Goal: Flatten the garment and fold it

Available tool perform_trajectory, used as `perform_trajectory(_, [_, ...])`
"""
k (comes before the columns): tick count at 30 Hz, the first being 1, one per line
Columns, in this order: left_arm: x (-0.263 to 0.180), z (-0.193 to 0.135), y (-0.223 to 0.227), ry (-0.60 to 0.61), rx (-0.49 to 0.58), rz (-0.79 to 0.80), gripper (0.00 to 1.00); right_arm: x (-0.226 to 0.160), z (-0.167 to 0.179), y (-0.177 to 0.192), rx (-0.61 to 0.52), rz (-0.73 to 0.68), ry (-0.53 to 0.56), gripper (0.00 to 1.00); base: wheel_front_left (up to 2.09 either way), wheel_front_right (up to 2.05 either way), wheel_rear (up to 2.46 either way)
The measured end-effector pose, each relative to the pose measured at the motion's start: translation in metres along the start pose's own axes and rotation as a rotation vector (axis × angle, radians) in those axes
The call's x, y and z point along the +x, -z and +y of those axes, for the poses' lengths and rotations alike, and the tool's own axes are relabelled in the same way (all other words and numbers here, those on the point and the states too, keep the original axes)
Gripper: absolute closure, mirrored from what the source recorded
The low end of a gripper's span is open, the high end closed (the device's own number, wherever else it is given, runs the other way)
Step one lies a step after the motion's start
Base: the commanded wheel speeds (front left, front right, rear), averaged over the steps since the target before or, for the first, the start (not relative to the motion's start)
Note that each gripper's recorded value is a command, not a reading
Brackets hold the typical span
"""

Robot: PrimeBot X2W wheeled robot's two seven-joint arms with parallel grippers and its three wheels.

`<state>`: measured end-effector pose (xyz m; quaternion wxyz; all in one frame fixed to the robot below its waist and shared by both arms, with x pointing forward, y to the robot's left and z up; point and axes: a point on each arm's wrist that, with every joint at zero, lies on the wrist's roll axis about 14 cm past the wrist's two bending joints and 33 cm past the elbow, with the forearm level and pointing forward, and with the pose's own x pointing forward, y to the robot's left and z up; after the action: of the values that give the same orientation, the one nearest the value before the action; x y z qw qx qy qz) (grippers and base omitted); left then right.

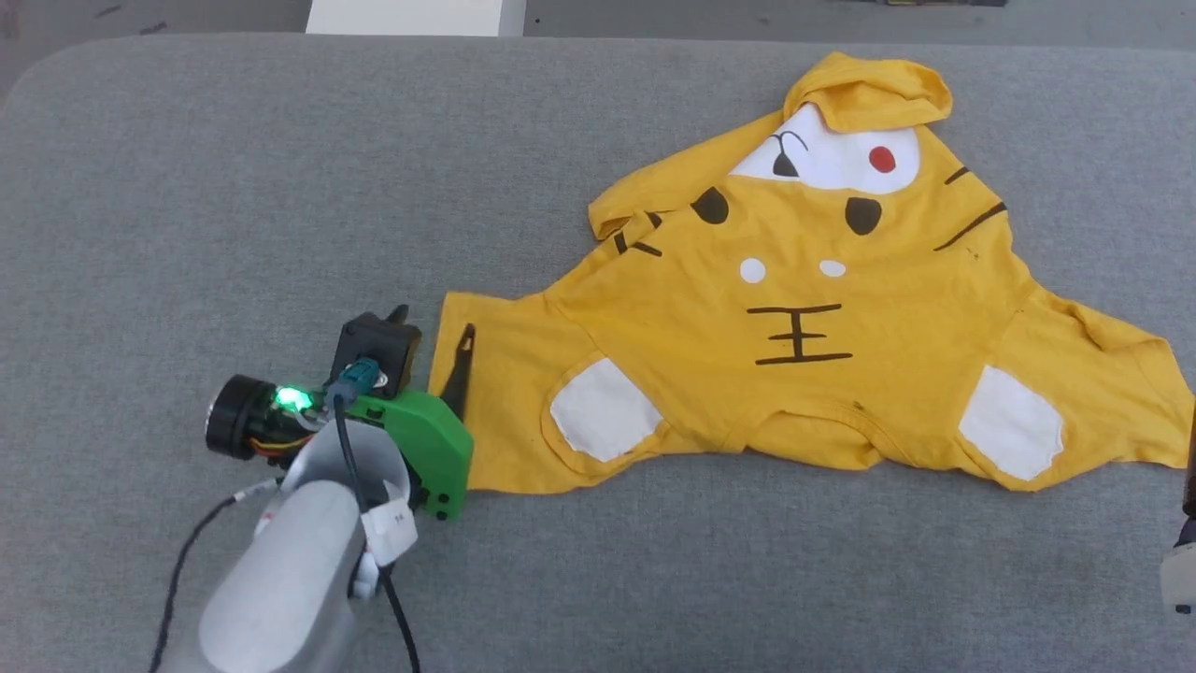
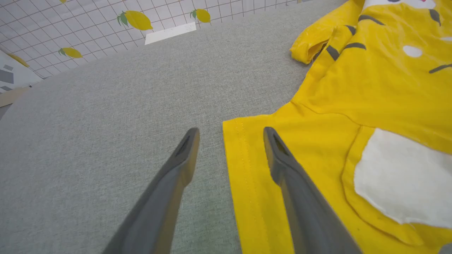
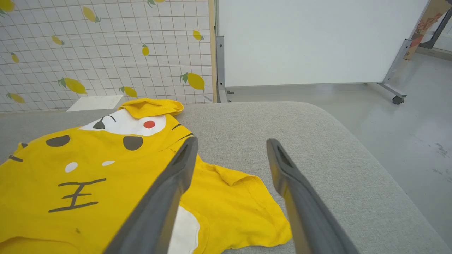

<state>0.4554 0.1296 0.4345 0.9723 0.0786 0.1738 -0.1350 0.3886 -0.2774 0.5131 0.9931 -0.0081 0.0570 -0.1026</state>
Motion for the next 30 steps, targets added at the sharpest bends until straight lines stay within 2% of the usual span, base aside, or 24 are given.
perform_trajectory(8, [-0.02,0.012,0.001,-0.087,-0.084,-0.05,0.0,-0.003,0.006,-0.008,0.011,-0.014,-0.02,0.0,0.0,0.0,0.0])
perform_trajectory(15, [-0.049,-0.012,0.044,0.002,-0.107,0.162,0.0,-0.003,0.013,-0.012,0.014,-0.02,-0.042,0.0,0.0,0.0,0.0])
perform_trajectory(18, [-0.049,-0.02,0.053,0.026,-0.132,0.216,0.0,-0.001,0.014,-0.008,0.011,-0.006,-0.043,0.0,0.0,0.0,0.0])
perform_trajectory(22, [-0.049,-0.026,0.081,0.048,-0.148,0.367,0.0,0.001,0.014,-0.002,0.008,0.012,-0.041,0.0,0.0,0.0,0.0])
perform_trajectory(25, [-0.045,-0.03,0.085,0.067,-0.152,0.405,0.0,0.001,0.01,0.001,0.004,0.021,-0.028,0.0,0.0,0.0,0.0])
perform_trajectory(26, [-0.044,-0.031,0.086,0.073,-0.149,0.412,1.0,0.001,0.008,0.002,0.004,0.024,-0.023,0.0,0.0,0.0,0.0])
perform_trajectory(30, [-0.04,-0.037,0.085,0.097,-0.178,0.419,1.0,0.0,0.003,0.005,0.002,0.033,-0.008,0.0,0.0,0.0,0.0])
